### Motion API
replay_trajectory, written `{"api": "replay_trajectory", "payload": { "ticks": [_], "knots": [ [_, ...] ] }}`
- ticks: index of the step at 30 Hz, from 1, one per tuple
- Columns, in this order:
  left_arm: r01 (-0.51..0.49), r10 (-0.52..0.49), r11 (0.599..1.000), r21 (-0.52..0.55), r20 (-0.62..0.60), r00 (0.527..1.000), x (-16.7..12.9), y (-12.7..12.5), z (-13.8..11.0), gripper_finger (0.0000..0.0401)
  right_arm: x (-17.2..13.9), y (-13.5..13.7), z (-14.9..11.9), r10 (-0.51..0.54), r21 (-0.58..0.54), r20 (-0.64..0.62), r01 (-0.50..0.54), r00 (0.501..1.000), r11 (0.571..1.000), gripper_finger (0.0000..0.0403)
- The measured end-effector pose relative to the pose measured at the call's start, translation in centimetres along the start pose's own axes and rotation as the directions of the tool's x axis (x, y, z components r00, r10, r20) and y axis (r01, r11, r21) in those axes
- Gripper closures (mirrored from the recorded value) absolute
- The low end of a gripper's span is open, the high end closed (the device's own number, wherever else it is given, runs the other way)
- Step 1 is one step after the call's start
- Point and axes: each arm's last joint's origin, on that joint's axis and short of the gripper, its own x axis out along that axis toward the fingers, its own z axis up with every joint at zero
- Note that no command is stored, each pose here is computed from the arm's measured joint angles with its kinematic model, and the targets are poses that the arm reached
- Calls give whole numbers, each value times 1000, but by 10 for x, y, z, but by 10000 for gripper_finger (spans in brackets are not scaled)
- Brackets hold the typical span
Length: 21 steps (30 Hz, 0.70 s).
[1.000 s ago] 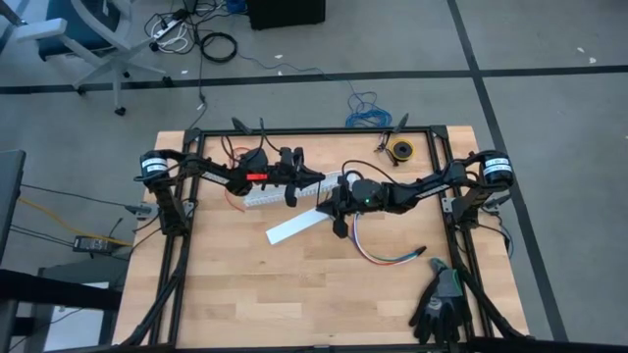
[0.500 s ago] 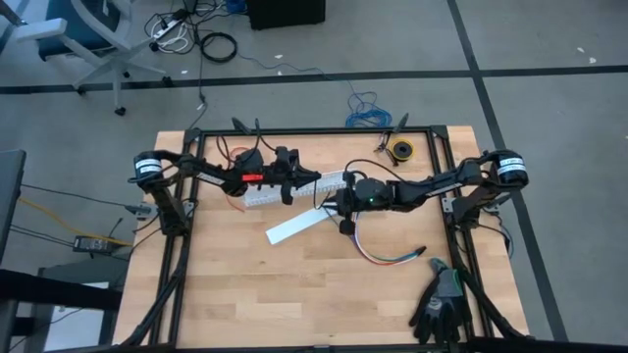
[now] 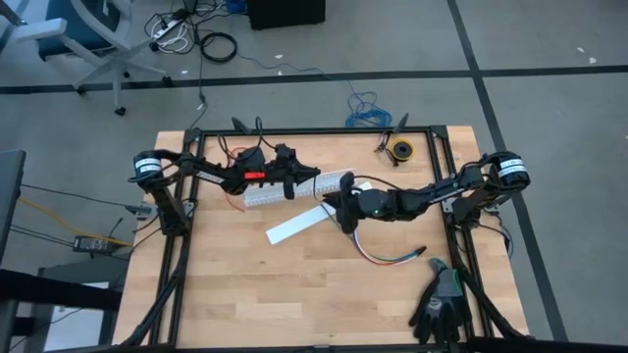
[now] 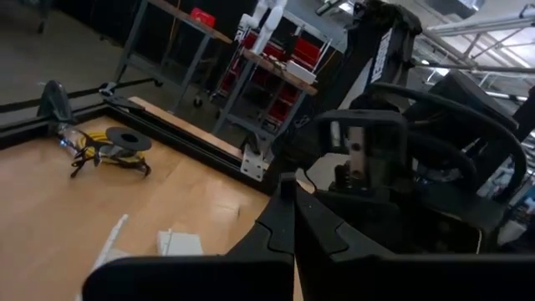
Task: Ziptie cables
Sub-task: Prepare the black zip tie
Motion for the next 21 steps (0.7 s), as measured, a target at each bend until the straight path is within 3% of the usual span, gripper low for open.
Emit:
{"api": "replay_trajectory", "payload": {
  "ticks": [4, 8, 21],
  "knots": [
    [-7, 7, 1000, -25, 6, 1000, 0, -1, 0, 401, 0, -1, 1, -2, -153, 17, 4, 1000, 988, 353],
    [-12, 13, 997, -82, 10, 1000, 1, -3, -1, 401, 0, -2, 3, -15, -310, 33, 25, 999, 950, 353],
    [7, 5, 949, -315, 35, 999, 12, -20, -4, 401, 0, -6, 6, -51, -591, 66, 80, 997, 803, 363]
  ]
}}
